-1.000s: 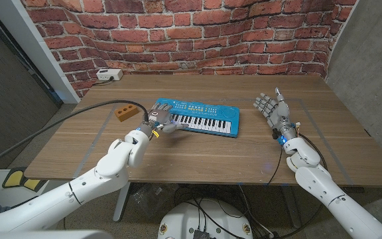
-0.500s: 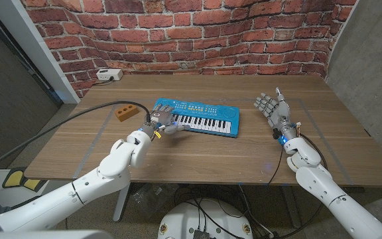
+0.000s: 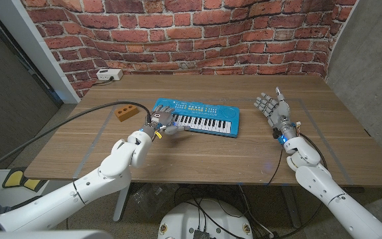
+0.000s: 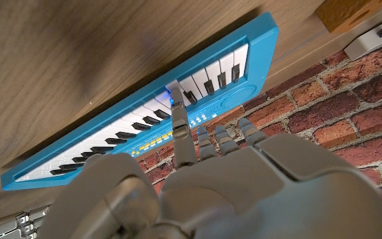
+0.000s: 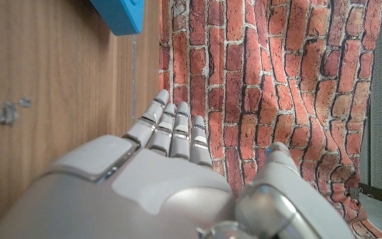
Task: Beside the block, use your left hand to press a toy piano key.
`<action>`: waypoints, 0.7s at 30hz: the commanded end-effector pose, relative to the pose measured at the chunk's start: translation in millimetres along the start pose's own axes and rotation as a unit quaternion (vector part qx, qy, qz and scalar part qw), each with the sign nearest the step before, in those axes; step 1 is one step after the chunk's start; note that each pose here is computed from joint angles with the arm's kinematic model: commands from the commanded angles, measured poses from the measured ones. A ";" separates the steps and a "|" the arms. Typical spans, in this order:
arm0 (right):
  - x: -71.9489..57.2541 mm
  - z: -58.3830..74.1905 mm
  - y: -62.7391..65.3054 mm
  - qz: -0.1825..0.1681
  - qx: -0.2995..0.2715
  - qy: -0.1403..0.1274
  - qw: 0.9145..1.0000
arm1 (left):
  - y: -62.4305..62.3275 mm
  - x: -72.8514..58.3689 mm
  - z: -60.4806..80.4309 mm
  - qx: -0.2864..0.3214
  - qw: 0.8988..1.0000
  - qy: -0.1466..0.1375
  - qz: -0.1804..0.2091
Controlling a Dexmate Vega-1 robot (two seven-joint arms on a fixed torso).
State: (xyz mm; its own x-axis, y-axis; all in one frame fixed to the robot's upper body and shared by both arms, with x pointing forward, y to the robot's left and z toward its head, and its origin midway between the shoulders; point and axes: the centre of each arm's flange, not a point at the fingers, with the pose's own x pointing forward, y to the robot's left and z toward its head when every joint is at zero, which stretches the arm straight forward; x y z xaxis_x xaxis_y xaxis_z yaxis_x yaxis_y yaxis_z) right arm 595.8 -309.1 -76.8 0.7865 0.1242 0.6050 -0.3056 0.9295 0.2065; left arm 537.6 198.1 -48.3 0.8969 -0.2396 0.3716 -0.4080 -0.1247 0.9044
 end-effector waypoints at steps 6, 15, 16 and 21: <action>4.5 0.6 5.1 0.008 -0.007 0.003 1.000 | -10.0 -1.8 -0.6 -0.011 1.000 0.002 -0.015; 6.6 1.0 6.6 0.008 -0.005 0.004 1.000 | -13.7 -2.2 -1.4 -0.020 1.000 0.002 -0.021; 6.6 0.9 6.6 0.006 -0.004 0.004 1.000 | -13.9 -2.2 -1.4 -0.020 1.000 0.003 -0.021; 6.5 0.5 6.4 0.007 -0.007 0.004 1.000 | -15.3 -3.0 -1.7 -0.026 0.999 0.004 -0.018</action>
State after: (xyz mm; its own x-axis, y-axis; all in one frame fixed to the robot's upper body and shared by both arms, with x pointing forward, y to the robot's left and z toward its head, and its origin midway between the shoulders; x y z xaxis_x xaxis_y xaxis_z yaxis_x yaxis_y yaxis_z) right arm 598.2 -303.5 -72.3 0.7862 0.1393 0.6020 -0.3111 0.9310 0.1909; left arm 540.6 200.9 -58.3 0.9097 -0.2323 0.3443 -0.3748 -0.1018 0.9215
